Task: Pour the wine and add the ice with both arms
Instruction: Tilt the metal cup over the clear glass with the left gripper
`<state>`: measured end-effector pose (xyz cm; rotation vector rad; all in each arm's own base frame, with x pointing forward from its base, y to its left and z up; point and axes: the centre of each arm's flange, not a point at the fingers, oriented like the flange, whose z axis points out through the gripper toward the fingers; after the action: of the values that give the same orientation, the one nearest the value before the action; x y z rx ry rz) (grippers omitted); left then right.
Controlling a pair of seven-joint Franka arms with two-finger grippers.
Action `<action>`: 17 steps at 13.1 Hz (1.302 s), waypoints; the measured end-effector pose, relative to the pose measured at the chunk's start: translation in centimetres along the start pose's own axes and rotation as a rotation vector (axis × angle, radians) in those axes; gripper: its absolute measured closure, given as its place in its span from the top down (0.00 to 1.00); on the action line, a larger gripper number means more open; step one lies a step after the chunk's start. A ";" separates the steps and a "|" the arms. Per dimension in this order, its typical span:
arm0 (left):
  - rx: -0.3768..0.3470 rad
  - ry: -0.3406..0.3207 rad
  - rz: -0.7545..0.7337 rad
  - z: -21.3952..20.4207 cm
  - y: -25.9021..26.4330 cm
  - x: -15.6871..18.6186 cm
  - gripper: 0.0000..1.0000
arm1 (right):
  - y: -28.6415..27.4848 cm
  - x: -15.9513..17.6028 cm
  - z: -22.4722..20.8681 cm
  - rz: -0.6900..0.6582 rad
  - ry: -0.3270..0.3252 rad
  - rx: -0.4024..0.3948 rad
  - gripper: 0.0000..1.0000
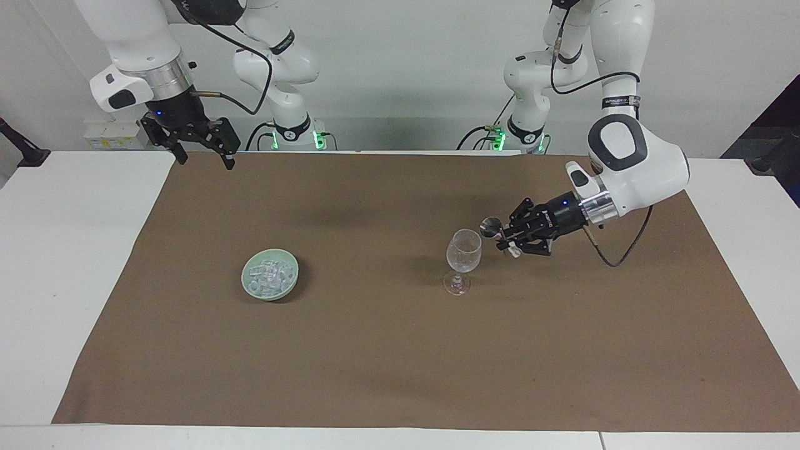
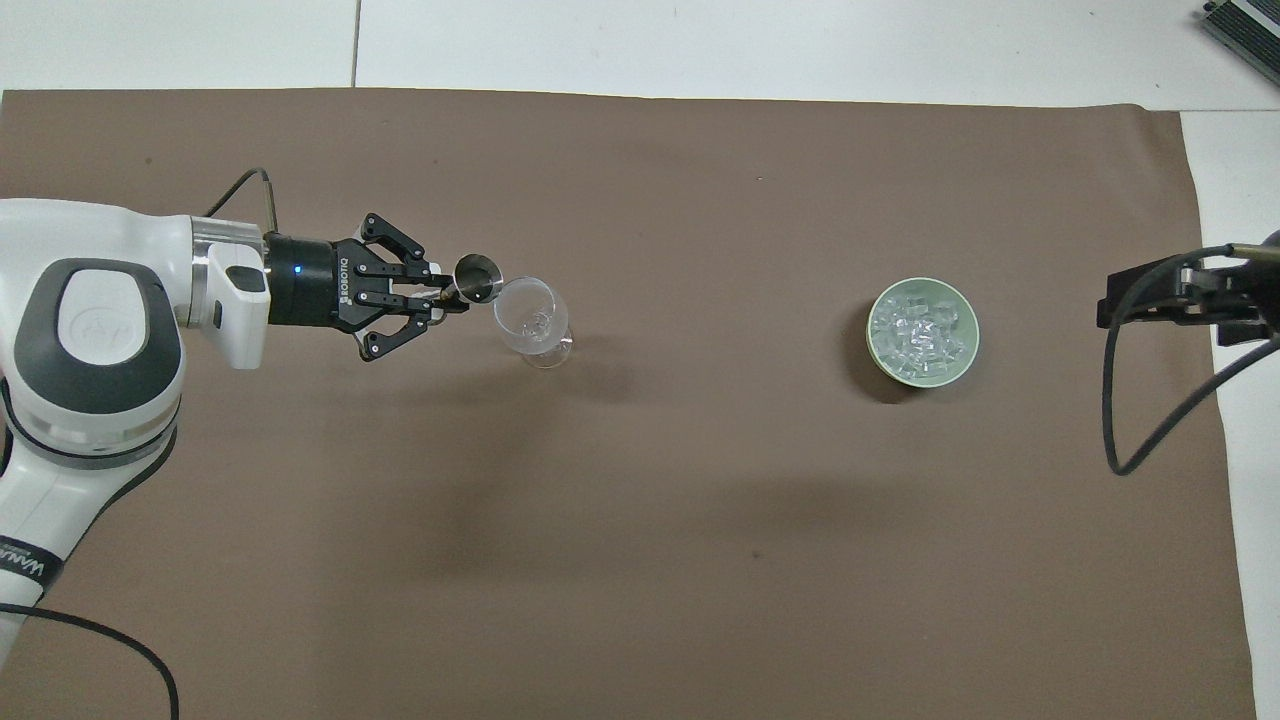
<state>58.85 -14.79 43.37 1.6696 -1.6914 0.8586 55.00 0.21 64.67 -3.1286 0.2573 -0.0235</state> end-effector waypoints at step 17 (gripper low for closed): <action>-0.007 -0.167 -0.032 1.2 0.4 2.4 0.21 | 0.0 0.0 0.0 0.000 0.000 0.000 1.00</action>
<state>58.43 -17.25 44.52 1.8023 -1.7695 0.7145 55.00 0.21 64.67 -3.1286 0.2573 -0.0235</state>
